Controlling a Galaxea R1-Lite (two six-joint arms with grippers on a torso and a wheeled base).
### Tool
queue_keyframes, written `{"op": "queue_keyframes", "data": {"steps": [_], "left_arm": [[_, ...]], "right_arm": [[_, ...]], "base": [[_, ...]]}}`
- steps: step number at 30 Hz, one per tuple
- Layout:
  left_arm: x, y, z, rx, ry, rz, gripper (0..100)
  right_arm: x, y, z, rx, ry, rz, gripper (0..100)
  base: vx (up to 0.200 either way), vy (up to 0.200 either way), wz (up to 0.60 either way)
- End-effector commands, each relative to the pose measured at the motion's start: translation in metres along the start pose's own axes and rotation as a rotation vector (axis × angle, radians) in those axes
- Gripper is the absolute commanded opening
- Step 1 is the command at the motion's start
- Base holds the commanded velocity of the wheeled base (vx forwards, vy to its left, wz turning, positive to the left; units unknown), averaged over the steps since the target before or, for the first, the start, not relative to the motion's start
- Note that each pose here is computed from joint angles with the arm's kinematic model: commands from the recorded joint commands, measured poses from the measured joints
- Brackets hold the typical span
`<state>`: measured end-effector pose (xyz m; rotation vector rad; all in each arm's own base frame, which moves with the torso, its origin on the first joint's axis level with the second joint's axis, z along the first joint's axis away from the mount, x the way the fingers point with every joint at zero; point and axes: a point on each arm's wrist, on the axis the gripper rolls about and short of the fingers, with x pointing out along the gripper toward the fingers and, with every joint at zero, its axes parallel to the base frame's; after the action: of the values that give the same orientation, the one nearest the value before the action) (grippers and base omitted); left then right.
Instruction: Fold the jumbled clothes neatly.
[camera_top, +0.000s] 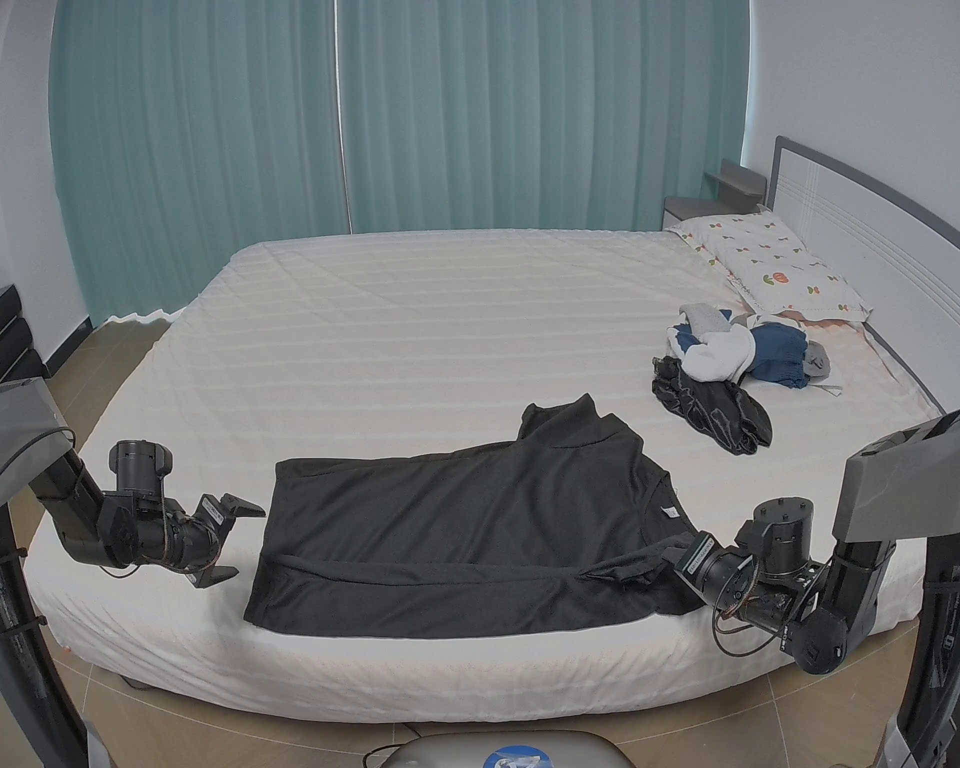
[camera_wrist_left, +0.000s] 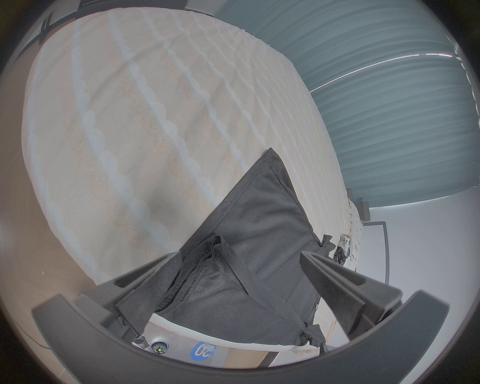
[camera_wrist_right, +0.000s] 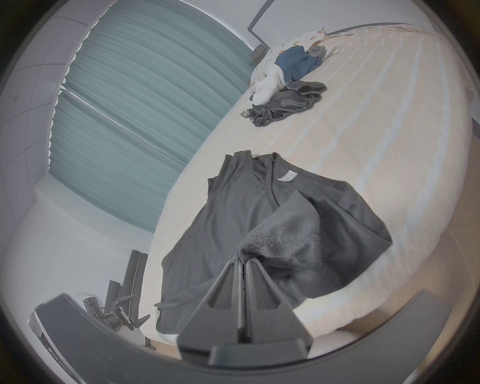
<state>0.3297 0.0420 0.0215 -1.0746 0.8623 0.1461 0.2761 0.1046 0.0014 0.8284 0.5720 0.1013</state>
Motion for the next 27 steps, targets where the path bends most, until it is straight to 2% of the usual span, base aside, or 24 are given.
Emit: {"op": "queue_keyframes", "data": {"steps": [1, 4, 5, 8, 16, 25, 27], "left_arm": [[0.000, 0.000, 0.000, 0.000, -0.001, -0.001, 100], [0.000, 0.000, 0.000, 0.000, -0.001, -0.001, 100], [0.000, 0.000, 0.000, 0.000, -0.001, -0.001, 100], [0.000, 0.000, 0.000, 0.001, -0.001, -0.001, 100], [0.000, 0.000, 0.000, 0.001, 0.000, 0.000, 100], [0.000, 0.000, 0.000, 0.001, 0.000, 0.000, 100], [0.000, 0.000, 0.000, 0.001, 0.000, 0.000, 100]], "right_arm": [[-0.005, 0.003, -0.002, -0.005, 0.015, -0.001, 0], [-0.010, -0.002, -0.007, -0.010, 0.043, -0.024, 0], [-0.013, -0.005, -0.009, -0.011, 0.054, -0.037, 100], [-0.021, -0.011, -0.015, -0.033, 0.083, -0.071, 100], [-0.025, -0.006, 0.000, -0.039, 0.029, -0.044, 100], [0.008, -0.020, 0.020, -0.065, -0.046, -0.067, 100], [0.022, -0.032, 0.024, -0.086, -0.057, -0.086, 100]], "base": [[0.000, 0.000, 0.00], [0.000, 0.000, 0.00], [0.000, 0.000, 0.00], [0.000, 0.000, 0.00], [0.000, 0.000, 0.00], [0.000, 0.000, 0.00], [0.000, 0.000, 0.00]]}}
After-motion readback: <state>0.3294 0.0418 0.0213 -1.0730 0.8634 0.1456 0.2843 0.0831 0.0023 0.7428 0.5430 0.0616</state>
